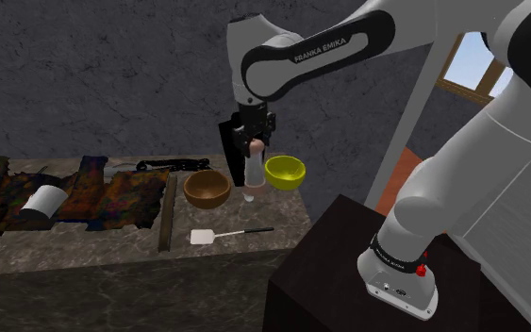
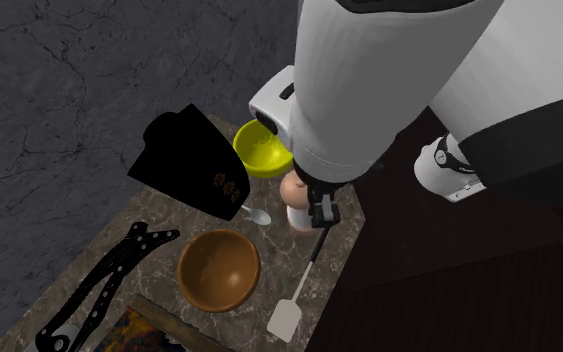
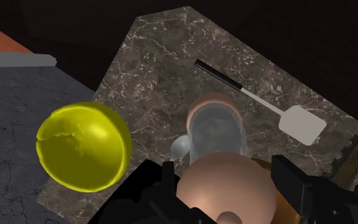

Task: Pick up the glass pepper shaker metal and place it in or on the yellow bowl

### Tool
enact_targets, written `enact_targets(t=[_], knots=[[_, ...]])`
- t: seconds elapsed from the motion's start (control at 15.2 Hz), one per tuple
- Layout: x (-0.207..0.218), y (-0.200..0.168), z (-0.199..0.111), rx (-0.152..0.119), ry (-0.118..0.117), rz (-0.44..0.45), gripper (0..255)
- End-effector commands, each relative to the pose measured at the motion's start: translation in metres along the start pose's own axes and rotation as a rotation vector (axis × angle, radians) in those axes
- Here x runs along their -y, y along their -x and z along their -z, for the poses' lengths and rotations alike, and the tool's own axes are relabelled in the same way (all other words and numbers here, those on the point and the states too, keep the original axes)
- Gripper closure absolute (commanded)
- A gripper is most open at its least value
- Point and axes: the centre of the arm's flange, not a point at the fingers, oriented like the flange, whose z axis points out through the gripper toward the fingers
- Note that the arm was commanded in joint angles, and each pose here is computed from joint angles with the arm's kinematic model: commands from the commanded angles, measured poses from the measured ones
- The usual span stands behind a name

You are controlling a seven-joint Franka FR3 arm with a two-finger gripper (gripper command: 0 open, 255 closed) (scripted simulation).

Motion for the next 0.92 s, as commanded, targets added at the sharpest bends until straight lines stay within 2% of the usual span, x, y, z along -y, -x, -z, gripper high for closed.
enact_targets(t=[0.0,0.07,0.86], knots=[[-0.002,0.0,0.011,0.0,0.0,0.0,255],[-0.002,0.0,0.014,0.0,0.0,0.0,255],[-0.155,-0.035,0.034,0.0,0.0,0.0,255]])
